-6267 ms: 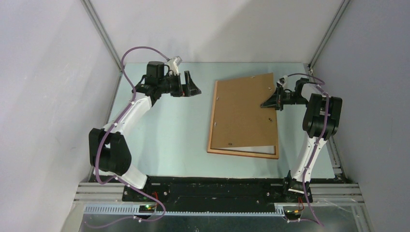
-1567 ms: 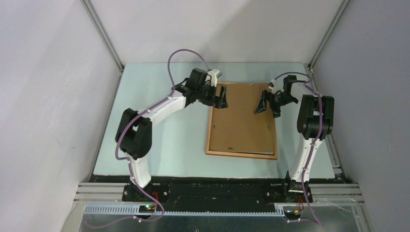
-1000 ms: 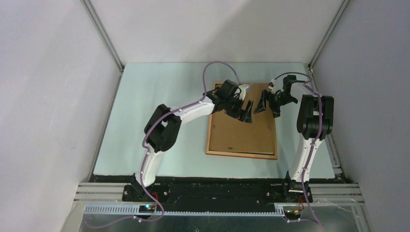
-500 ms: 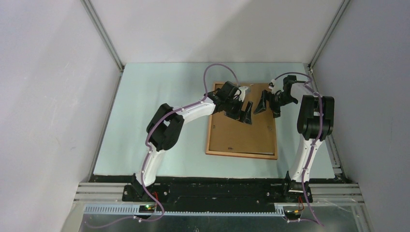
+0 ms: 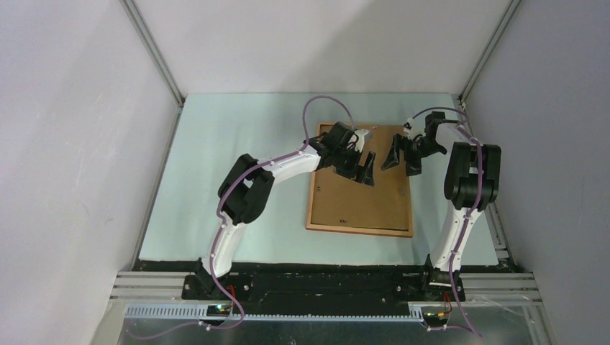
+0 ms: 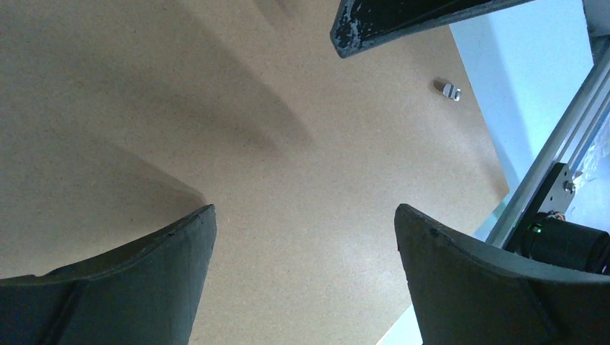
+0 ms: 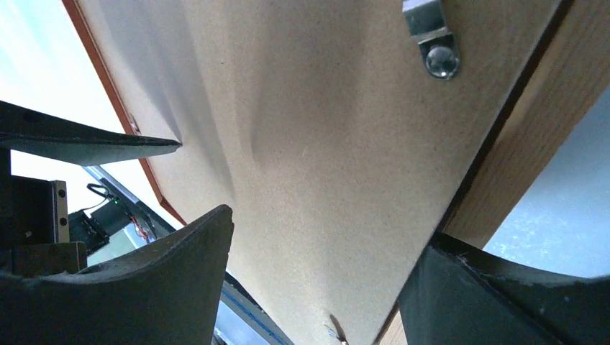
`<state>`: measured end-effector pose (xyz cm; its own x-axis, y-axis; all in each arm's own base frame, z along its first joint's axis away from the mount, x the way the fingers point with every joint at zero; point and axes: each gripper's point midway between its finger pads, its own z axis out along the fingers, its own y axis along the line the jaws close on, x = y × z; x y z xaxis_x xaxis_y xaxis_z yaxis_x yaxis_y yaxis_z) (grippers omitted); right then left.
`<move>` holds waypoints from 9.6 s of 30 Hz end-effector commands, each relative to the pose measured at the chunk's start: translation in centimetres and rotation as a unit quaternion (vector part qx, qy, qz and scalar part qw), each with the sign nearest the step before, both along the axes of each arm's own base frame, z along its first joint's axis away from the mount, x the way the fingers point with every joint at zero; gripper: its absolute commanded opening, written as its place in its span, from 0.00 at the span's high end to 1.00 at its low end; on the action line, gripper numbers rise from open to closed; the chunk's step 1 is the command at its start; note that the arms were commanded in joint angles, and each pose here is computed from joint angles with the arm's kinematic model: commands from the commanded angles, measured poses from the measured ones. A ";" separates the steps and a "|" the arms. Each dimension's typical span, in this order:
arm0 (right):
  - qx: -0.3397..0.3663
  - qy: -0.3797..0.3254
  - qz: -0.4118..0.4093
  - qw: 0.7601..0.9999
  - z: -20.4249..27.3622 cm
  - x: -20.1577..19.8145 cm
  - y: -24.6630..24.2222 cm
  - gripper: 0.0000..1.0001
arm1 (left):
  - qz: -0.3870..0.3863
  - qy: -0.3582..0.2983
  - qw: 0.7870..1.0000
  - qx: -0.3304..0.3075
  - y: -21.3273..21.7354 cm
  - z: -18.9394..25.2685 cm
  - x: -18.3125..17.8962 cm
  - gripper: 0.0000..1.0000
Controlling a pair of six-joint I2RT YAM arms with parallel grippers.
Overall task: Put the photo into the frame
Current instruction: Place the photo frame item in the photo frame, then move the photo frame to the center of the board, then install the photo frame at the center of the board.
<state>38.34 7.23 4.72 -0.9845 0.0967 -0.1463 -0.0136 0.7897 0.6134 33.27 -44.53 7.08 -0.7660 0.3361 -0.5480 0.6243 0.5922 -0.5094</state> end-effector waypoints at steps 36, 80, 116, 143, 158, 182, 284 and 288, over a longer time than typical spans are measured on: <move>-0.115 -0.071 0.006 0.991 4.4 1.6 -3.9 0.21 | 0.023 -0.012 1.000 0.009 1.9 -0.1 1.3 0.02; -0.212 -0.128 -0.026 0.969 -0.1 3.8 -6.0 0.39 | 0.112 -0.159 0.977 0.090 14.8 5.6 5.1 0.02; -0.157 -0.095 -0.010 0.983 -1.9 2.1 0.5 1.00 | 0.194 -0.098 0.956 0.199 29.1 1.6 4.3 0.02; -0.091 -0.073 -0.041 0.992 -2.4 -0.8 5.0 1.00 | 0.195 0.033 0.966 0.168 26.3 -4.6 3.3 0.10; -0.107 -0.090 -0.047 0.989 -1.7 -1.1 4.2 1.00 | 0.176 0.046 0.972 0.150 25.5 -4.8 2.9 0.50; -0.089 -0.113 -0.056 0.988 -0.9 0.9 1.8 0.46 | 0.179 0.053 0.973 0.136 25.3 -4.4 2.0 1.00; -0.167 -0.125 0.048 0.977 -2.4 6.7 2.7 0.63 | 0.159 0.036 0.980 0.110 24.5 -2.8 2.2 1.00; -0.155 -0.118 0.055 0.979 -2.7 6.3 2.6 0.63 | 0.158 0.037 0.981 0.110 24.4 -2.8 2.2 1.00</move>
